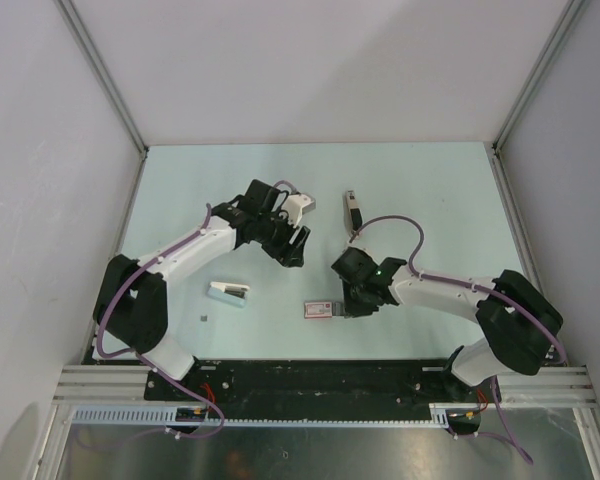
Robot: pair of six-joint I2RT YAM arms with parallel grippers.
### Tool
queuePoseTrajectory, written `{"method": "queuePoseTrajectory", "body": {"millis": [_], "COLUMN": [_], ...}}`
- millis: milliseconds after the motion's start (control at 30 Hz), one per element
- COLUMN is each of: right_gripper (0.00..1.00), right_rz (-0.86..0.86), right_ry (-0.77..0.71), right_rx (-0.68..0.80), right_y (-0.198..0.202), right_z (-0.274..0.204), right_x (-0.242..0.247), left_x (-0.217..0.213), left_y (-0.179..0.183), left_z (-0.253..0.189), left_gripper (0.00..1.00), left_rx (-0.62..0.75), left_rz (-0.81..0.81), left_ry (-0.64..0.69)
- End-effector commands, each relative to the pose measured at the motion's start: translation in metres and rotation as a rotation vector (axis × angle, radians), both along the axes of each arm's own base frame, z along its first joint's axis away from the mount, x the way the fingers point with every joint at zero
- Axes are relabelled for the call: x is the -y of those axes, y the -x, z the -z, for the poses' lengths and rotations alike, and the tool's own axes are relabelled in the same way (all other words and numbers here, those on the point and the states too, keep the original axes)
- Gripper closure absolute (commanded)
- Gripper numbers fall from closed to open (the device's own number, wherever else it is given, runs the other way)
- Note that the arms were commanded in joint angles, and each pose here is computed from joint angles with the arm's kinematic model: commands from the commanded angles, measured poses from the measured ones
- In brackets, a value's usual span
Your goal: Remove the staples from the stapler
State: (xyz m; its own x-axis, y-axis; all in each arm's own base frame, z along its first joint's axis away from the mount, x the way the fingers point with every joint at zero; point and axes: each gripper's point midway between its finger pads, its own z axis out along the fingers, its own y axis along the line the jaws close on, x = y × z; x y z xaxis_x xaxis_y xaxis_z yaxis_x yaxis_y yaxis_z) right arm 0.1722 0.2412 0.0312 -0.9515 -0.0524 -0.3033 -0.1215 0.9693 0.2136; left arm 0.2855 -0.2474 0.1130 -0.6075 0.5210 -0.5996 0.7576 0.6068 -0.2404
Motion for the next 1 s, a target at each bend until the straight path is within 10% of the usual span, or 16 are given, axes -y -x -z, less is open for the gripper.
{"method": "queuePoseTrajectory", "body": {"millis": [0,967], "right_gripper": [0.94,0.86], "right_rz": [-0.011,-0.027], "right_ry": [-0.002,0.063], "right_rx": [0.049,0.042], "right_y": [-0.0134,-0.0149], "right_z": [-0.012,-0.0048], "right_x": [-0.0087,-0.0088], "left_x": [0.0066,0.0098], "left_y": [0.0042,0.0074], "left_z": [-0.0015,-0.0077], "left_gripper": [0.32,0.32], "left_rx": [0.027,0.039], "left_rz": [0.079,0.091], "left_ry": [0.021,0.036]}}
